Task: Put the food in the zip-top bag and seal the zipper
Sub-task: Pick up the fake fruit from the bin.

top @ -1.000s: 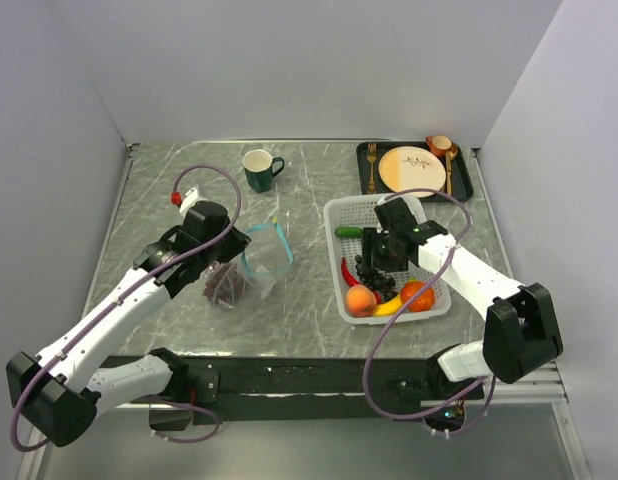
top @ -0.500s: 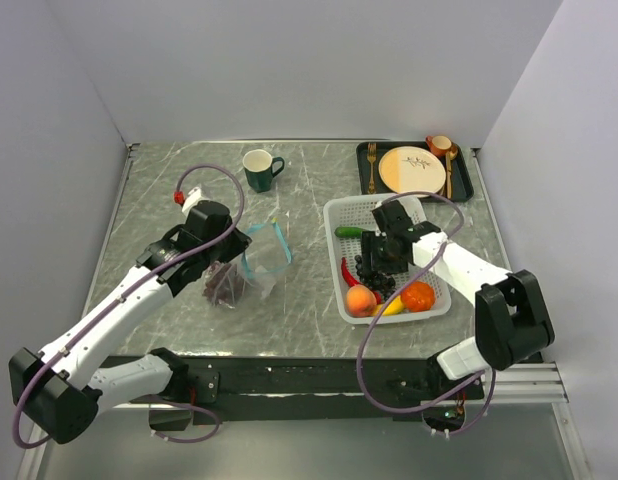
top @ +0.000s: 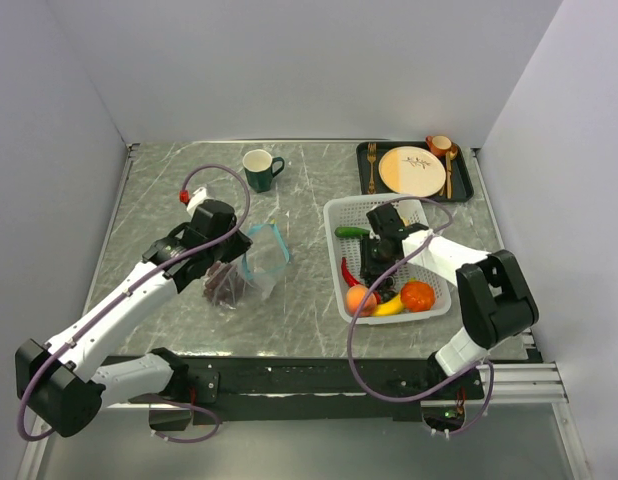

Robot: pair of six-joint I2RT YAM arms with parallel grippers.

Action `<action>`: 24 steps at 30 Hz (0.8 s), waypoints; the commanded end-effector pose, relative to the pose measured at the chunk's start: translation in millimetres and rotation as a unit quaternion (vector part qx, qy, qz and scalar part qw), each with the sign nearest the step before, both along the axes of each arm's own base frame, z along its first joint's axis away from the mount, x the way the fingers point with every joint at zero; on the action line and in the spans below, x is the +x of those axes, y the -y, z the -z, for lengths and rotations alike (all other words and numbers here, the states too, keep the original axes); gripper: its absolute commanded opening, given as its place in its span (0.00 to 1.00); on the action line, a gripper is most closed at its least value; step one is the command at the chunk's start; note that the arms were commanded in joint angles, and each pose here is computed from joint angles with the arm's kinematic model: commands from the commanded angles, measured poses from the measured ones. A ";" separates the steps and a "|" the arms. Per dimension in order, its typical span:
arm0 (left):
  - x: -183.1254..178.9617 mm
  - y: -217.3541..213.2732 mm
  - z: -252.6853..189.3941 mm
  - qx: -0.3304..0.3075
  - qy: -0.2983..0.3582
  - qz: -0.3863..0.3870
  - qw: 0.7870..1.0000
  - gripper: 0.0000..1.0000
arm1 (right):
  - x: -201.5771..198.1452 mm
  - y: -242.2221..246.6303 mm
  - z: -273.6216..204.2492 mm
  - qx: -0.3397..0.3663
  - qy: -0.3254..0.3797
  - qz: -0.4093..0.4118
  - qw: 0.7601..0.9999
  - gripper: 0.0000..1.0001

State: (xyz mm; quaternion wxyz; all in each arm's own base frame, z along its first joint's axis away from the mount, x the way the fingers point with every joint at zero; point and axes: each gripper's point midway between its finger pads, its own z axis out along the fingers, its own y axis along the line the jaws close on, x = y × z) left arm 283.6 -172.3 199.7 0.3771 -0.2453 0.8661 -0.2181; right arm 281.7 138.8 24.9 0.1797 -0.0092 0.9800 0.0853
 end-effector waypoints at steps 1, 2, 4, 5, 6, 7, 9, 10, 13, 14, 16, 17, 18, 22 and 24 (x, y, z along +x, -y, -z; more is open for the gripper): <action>3.7 -2.8 -18.3 -0.001 0.023 -0.003 1.000 0.01 | 11.8 1.5 -4.7 0.001 0.025 0.014 1.000 0.38; 3.5 -2.6 -18.3 -0.001 0.023 -0.002 1.000 0.01 | 14.3 2.4 -7.6 0.001 0.032 0.017 0.999 0.36; 4.3 -2.4 -18.5 0.001 0.023 -0.002 1.000 0.01 | 20.3 2.3 -18.7 0.006 0.050 0.024 0.998 0.31; 5.0 -1.7 -17.6 0.001 0.022 -0.001 1.000 0.01 | 22.4 1.8 -24.0 0.008 0.059 0.027 0.998 0.31; 5.2 -1.6 -17.1 0.002 0.022 -0.001 1.000 0.01 | 28.8 3.0 -36.9 0.011 0.086 0.035 0.996 0.29; 5.5 -2.1 -17.3 0.004 0.021 -0.002 1.000 0.01 | 31.1 3.1 -43.6 0.016 0.100 0.039 0.994 0.29; 5.4 -2.9 -13.8 0.010 0.015 -0.003 1.000 0.01 | 36.7 0.6 -66.9 0.037 0.144 0.042 0.988 0.28; 5.8 -2.6 -15.0 0.009 0.015 -0.003 1.000 0.01 | 38.0 0.3 -74.4 0.043 0.157 0.043 0.986 0.27; 5.5 -1.2 -14.0 0.007 0.015 0.000 1.000 0.01 | 41.9 0.8 -99.5 0.058 0.195 0.050 0.978 0.25; 5.7 -1.6 -15.0 0.005 0.017 -0.001 1.000 0.01 | 42.9 0.6 -106.3 0.062 0.204 0.051 0.976 0.25; 4.8 -1.2 -14.3 0.002 0.018 0.001 1.000 0.01 | 41.6 -1.1 -118.1 0.074 0.212 0.051 0.973 0.25; 4.6 -0.3 -14.8 -0.001 0.019 0.001 1.000 0.01 | 42.2 -3.7 -125.1 0.082 0.217 0.050 0.971 0.25; 4.1 0.0 -14.2 -0.001 0.018 0.002 1.000 0.01 | 39.7 -10.0 -133.3 0.101 0.219 0.041 0.970 0.25; 3.7 2.3 -13.3 -0.003 0.017 0.008 1.000 0.01 | 34.5 -36.2 -163.2 0.184 0.226 0.019 0.956 0.25; 3.9 3.0 -13.2 -0.002 0.015 0.010 1.000 0.01 | 34.1 -50.6 -182.1 0.230 0.233 0.009 0.945 0.25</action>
